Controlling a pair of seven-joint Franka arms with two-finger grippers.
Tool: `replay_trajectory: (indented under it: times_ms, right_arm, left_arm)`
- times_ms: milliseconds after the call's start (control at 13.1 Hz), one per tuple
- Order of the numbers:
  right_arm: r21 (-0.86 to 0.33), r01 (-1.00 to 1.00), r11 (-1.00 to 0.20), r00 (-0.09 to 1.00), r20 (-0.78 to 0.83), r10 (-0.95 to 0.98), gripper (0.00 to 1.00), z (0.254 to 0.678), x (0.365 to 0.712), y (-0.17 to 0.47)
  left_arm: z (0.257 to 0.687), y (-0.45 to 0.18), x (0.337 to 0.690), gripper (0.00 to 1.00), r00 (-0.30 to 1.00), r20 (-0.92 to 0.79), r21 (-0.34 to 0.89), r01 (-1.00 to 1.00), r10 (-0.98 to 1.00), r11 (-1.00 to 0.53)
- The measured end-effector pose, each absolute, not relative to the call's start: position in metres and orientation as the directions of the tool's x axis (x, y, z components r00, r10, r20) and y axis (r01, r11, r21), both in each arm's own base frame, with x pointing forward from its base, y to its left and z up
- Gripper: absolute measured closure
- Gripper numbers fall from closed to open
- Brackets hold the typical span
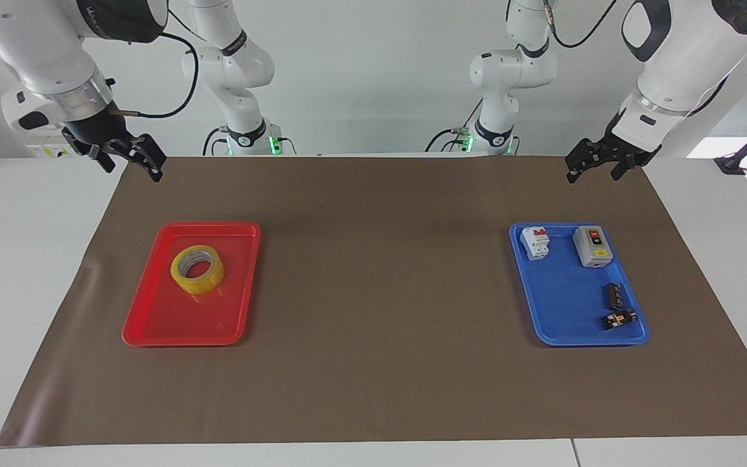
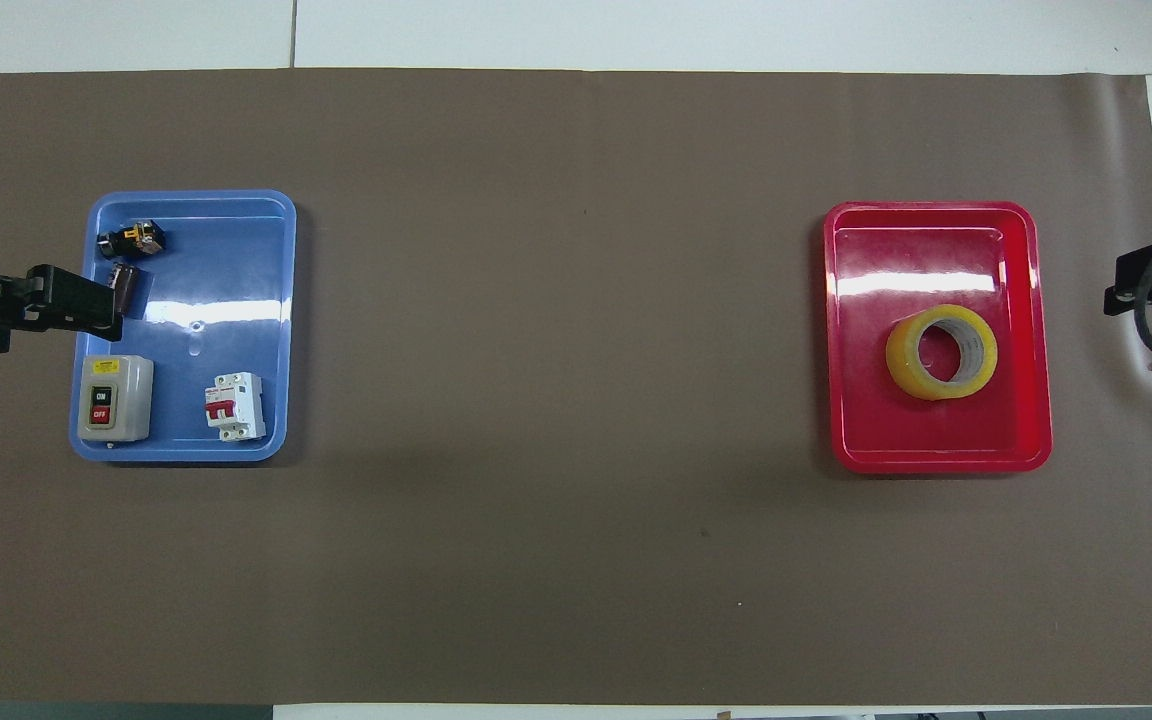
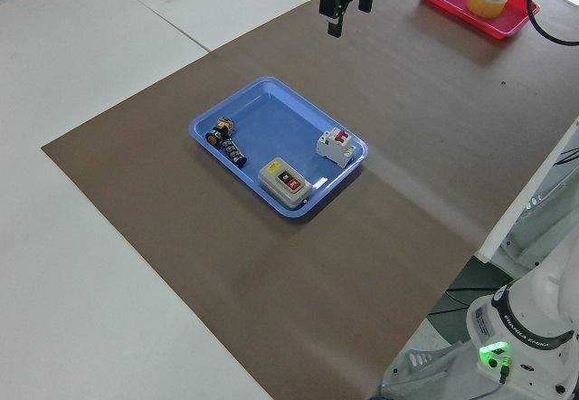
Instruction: Place and move tape with both arms
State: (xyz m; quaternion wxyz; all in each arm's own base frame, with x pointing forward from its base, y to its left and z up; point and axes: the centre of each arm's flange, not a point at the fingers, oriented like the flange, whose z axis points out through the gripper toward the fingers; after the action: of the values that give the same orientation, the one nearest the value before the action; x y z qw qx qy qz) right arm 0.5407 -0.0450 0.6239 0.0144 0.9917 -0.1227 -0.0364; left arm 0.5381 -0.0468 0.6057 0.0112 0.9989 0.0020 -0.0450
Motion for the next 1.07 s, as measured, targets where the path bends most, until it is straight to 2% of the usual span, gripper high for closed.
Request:
replay_trajectory:
  times_ms: [457, 1066]
  right_arm:
    - [0.037, -0.235, -0.971, 0.969, -0.069, -0.237, 0.00, 0.6239, 0.5410, -0.0407]
    - [0.030, -0.134, -0.990, 0.989, -0.051, -0.136, 0.00, 0.6265, 0.5431, -0.0356]
  left_arm:
    - [0.6057, -0.0468, 0.5381, 0.00, 0.996, -0.090, 0.022, 0.005, 0.003, -1.000]
    - [0.6057, -0.0468, 0.5381, 0.00, 0.996, -0.090, 0.022, 0.005, 0.003, -1.000]
